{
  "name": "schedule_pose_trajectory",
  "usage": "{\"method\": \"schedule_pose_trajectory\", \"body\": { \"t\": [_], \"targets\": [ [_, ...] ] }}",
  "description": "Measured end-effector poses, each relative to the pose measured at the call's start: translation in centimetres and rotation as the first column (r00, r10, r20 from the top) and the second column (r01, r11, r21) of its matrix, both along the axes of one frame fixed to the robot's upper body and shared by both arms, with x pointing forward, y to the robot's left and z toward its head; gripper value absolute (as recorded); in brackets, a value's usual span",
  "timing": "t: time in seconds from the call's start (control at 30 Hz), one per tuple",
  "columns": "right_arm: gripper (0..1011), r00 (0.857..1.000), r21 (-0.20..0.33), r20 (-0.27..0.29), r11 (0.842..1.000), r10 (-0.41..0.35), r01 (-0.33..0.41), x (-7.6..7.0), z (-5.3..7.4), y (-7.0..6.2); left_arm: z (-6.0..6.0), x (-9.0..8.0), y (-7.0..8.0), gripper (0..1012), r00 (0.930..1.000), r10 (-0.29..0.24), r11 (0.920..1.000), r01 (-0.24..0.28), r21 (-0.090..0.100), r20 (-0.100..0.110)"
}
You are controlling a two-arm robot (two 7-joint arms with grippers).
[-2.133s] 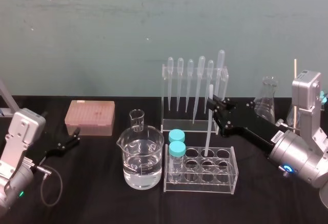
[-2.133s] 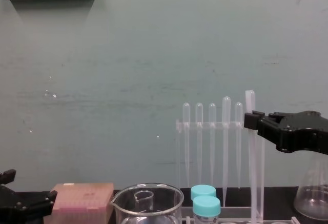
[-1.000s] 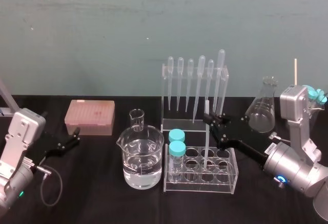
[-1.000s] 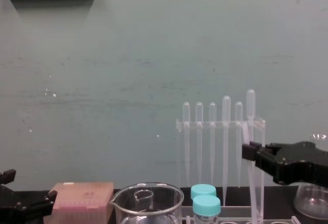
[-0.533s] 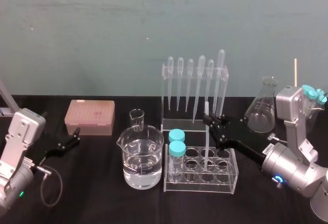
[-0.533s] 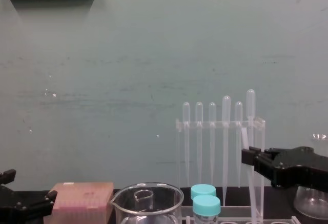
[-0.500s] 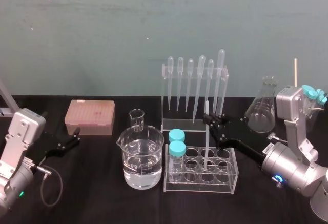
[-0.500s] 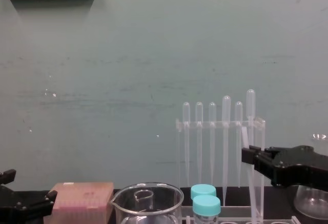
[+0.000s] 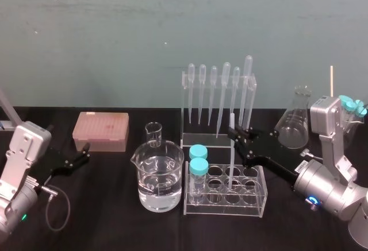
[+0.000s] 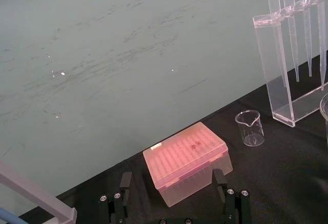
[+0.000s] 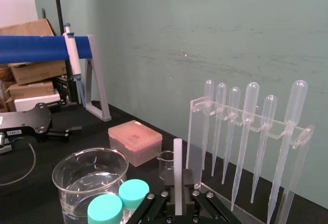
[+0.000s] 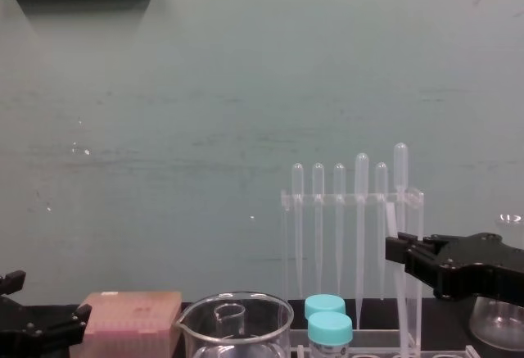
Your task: Pick up the stirring rod with one hand, then place it down.
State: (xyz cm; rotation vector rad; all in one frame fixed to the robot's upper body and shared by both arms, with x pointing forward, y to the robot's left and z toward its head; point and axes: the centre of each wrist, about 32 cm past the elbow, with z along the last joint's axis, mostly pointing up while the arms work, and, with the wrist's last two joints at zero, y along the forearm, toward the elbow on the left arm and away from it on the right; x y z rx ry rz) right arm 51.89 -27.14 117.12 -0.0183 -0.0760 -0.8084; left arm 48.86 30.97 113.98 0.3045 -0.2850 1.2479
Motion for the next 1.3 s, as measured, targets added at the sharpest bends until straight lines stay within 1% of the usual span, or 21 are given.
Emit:
{"method": "schedule_pose_trajectory", "body": {
  "t": [0.17,0.2,0.3,0.33,0.37,0.43,0.47,0.53,0.6,0.7,0.73,0.77,0.8,0.83,0.87,0.9,0.93,1.03,1.17,1.3],
  "targets": [
    [221,1.0,0.0,-0.001,1.0,0.0,0.0,-0.02,-0.01,-0.01,0.0,0.0,0.0,1000,1.0,0.0,1.0,0.0,0.0,0.0],
    [274,1.0,0.0,-0.001,1.0,0.001,-0.001,-0.02,-0.01,-0.01,0.0,0.0,0.0,1000,1.0,0.0,1.0,0.0,0.0,0.0],
    [335,1.0,0.0,-0.001,1.0,0.001,-0.001,-0.03,-0.01,-0.01,0.0,0.0,0.0,1000,1.0,0.0,1.0,0.0,0.0,0.0],
    [396,1.0,0.0,-0.001,1.0,0.001,-0.001,-0.03,-0.01,-0.01,0.0,0.0,0.0,1000,1.0,0.0,1.0,0.0,0.0,0.0],
    [413,1.0,0.0,-0.001,1.0,0.001,-0.001,-0.04,-0.01,-0.01,0.0,0.0,0.0,1000,1.0,0.0,1.0,0.0,0.0,0.0],
    [496,1.0,0.0,-0.001,1.0,0.001,-0.001,-0.04,0.0,-0.01,0.0,0.0,0.0,1000,1.0,0.0,1.0,0.0,0.0,0.0],
    [510,1.0,0.0,-0.001,1.0,0.001,-0.001,-0.04,0.0,-0.01,0.0,0.0,0.0,1000,1.0,0.0,1.0,0.0,0.0,0.0],
    [599,1.0,0.0,-0.001,1.0,0.001,-0.001,-0.04,0.0,-0.02,0.0,0.0,0.0,1000,1.0,0.0,1.0,0.0,0.0,0.0],
    [638,1.0,-0.001,-0.002,1.0,0.001,-0.001,-0.04,0.0,-0.03,0.0,0.0,0.0,1000,1.0,0.0,1.0,0.0,0.0,0.0],
    [756,1.0,-0.001,-0.001,1.0,0.001,-0.001,-0.04,0.0,-0.03,0.0,0.0,0.0,1000,1.0,0.0,1.0,0.0,0.0,0.0],
    [756,1.0,-0.001,-0.001,1.0,0.001,-0.001,-0.04,0.0,-0.03,0.0,0.0,0.0,1000,1.0,0.0,1.0,0.0,0.0,0.0],
    [812,1.0,-0.001,-0.001,1.0,0.001,-0.001,-0.04,0.0,-0.03,0.0,0.0,0.0,1000,1.0,0.0,1.0,0.0,0.0,0.0],
    [846,1.0,-0.001,-0.002,1.0,0.001,-0.001,-0.04,0.0,-0.03,0.0,0.0,0.0,1000,1.0,0.0,1.0,0.0,0.0,0.0],
    [846,1.0,-0.001,-0.002,1.0,0.001,-0.001,-0.04,0.0,-0.03,0.0,0.0,0.0,1000,1.0,0.0,1.0,0.0,0.0,0.0],
    [883,1.0,-0.001,-0.001,1.0,0.001,-0.001,-0.04,0.0,-0.03,0.0,0.0,0.0,1000,1.0,0.0,1.0,0.0,0.0,0.0],
    [896,1.0,-0.001,-0.001,1.0,0.001,-0.001,-0.04,0.0,-0.03,0.0,0.0,0.0,1000,1.0,0.0,1.0,0.0,0.0,0.0],
    [951,1.0,-0.001,-0.001,1.0,0.001,-0.001,-0.04,0.0,-0.03,0.0,0.0,0.0,1000,1.0,0.0,1.0,0.0,0.0,0.0],
    [1002,1.0,-0.001,-0.001,1.0,0.001,-0.001,-0.04,0.0,-0.03,0.0,0.0,0.0,1000,1.0,0.0,1.0,0.0,0.0,0.0],
    [1000,1.0,0.0,-0.002,1.0,-0.001,0.001,-0.05,0.0,-0.02,0.0,0.0,0.0,1000,1.0,0.0,1.0,0.0,0.0,0.0],
    [1000,1.0,0.012,-0.005,1.0,-0.029,0.029,-0.57,0.1,0.11,0.0,0.0,0.0,1000,1.0,0.0,1.0,0.0,0.0,0.0]
  ]
}}
